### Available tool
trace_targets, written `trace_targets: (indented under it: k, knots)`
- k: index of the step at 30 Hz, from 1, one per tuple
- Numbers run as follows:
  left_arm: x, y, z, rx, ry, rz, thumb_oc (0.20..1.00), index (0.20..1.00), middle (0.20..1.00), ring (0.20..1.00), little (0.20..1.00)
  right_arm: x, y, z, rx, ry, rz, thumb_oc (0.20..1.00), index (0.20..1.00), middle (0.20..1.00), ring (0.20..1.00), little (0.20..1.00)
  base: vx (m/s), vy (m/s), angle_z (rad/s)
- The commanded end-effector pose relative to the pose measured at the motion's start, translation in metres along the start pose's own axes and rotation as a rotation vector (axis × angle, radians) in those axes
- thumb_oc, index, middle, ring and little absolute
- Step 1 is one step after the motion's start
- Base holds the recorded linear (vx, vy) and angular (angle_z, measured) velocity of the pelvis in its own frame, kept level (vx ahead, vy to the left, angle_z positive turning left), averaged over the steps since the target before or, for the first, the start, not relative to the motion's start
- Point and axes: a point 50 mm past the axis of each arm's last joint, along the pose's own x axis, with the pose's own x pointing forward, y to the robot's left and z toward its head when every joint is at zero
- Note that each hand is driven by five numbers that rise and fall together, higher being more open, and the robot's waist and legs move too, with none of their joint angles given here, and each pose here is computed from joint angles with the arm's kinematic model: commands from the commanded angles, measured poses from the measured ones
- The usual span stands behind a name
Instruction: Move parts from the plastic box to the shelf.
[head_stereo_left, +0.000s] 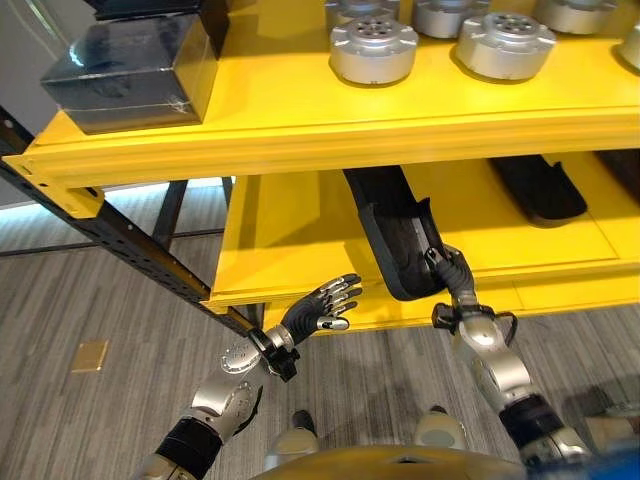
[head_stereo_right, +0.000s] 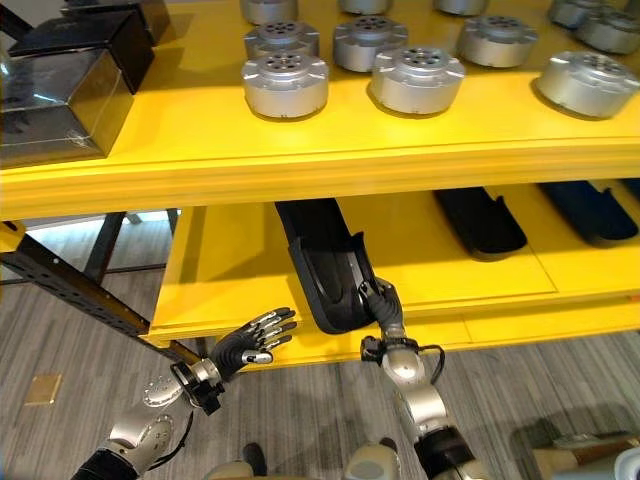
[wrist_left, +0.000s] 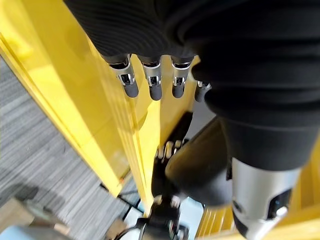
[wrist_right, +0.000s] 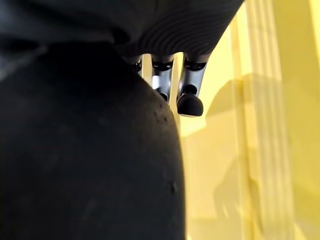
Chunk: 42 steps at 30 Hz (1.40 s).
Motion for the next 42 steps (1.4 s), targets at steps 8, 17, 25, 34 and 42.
trace_targets:
  k: [8, 17, 25, 34, 42]
  knots:
    - [0.008, -0.014, 0.010, -0.046, -0.139, -0.019, 1.000, 1.000, 1.000, 1.000, 1.000, 0.025, -0.013, 0.055, -0.030, -0.175, -0.043, 0.200, 0.200, 0.200, 0.200, 0.200, 0.06, -0.135, 0.22]
    - [0.012, -0.015, 0.003, -0.076, -0.131, -0.005, 1.000, 1.000, 1.000, 1.000, 1.000, 0.037, -0.023, 0.062, -0.069, -0.136, -0.111, 0.200, 0.200, 0.200, 0.200, 0.200, 0.06, -0.093, 0.00]
    - [0.014, -0.016, 0.002, -0.098, -0.133, 0.012, 1.000, 1.000, 1.000, 1.000, 1.000, 0.044, -0.023, 0.063, -0.073, -0.099, -0.117, 0.200, 0.200, 0.200, 0.200, 0.200, 0.04, -0.066, 0.01]
    - [0.019, -0.023, -0.004, -0.129, -0.099, -0.004, 1.000, 1.000, 1.000, 1.000, 1.000, 0.058, -0.019, 0.061, 0.011, 0.005, -0.201, 0.200, 0.200, 0.200, 0.200, 0.200, 0.03, 0.016, 0.15]
    - [0.015, -0.024, -0.009, -0.150, -0.053, -0.024, 1.000, 1.000, 1.000, 1.000, 1.000, 0.074, -0.033, 0.069, 0.001, 0.063, -0.336, 0.200, 0.200, 0.200, 0.200, 0.200, 0.06, 0.036, 0.10]
